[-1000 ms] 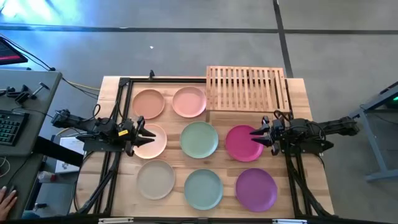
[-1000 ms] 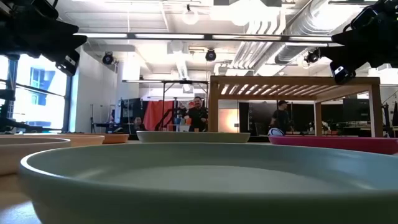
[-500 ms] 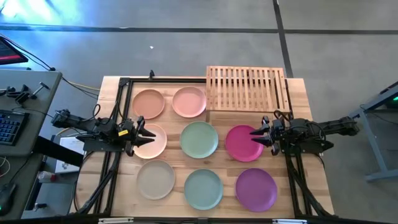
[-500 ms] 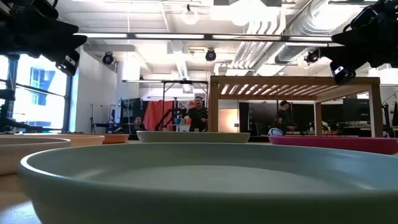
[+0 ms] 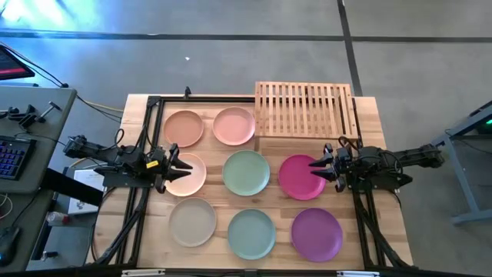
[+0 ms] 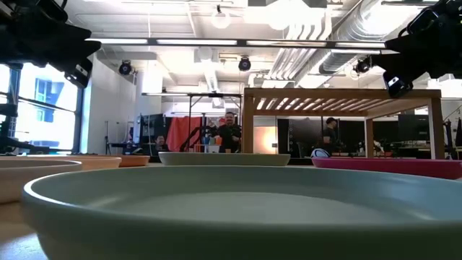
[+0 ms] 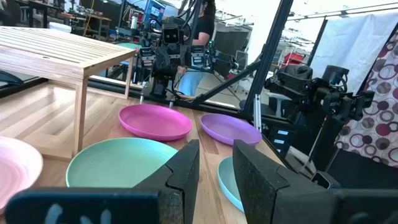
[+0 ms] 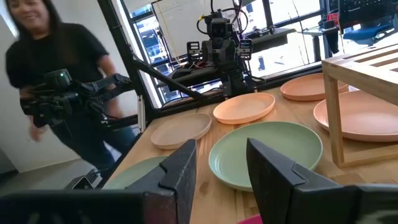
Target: Place and stack plates onto a shelf
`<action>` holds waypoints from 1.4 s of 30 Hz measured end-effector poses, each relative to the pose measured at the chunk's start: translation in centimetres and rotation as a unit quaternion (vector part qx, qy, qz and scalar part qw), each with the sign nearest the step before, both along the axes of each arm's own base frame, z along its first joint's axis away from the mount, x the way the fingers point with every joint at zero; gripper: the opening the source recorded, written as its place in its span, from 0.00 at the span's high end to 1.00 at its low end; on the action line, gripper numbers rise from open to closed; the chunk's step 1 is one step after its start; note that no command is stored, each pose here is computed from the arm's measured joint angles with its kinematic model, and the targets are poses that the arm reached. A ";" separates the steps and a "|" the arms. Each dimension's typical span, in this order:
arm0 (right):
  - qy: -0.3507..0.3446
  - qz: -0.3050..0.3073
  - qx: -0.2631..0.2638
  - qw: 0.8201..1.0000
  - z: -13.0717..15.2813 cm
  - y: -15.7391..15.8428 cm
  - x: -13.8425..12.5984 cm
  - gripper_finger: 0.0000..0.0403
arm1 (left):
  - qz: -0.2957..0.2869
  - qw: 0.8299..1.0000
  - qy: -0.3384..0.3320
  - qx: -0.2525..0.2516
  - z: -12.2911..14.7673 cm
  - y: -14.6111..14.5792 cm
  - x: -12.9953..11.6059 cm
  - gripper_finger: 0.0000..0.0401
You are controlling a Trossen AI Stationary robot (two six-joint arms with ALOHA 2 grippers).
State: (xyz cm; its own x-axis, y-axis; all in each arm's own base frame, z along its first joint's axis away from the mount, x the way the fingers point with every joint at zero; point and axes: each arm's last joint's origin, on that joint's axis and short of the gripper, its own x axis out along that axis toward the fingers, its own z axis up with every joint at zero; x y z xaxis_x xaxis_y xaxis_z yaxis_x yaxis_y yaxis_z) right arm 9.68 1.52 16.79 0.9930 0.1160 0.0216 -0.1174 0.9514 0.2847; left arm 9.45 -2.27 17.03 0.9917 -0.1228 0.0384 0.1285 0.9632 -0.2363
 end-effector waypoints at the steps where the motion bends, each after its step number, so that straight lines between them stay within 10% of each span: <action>1: 0.000 0.000 0.000 1.000 0.0 0.0 0.0 0.69 | 0.000 1.000 0.000 0.000 0.0 0.0 0.0 0.79; 36: 0.000 0.000 0.000 1.000 0.0 0.0 0.0 0.69 | 0.021 1.000 -0.003 0.002 0.1 0.1 0.0 0.79; 42: 0.000 0.000 0.000 1.000 0.0 0.0 0.0 0.69 | 0.036 0.995 -0.004 -0.096 0.2 0.2 0.0 0.79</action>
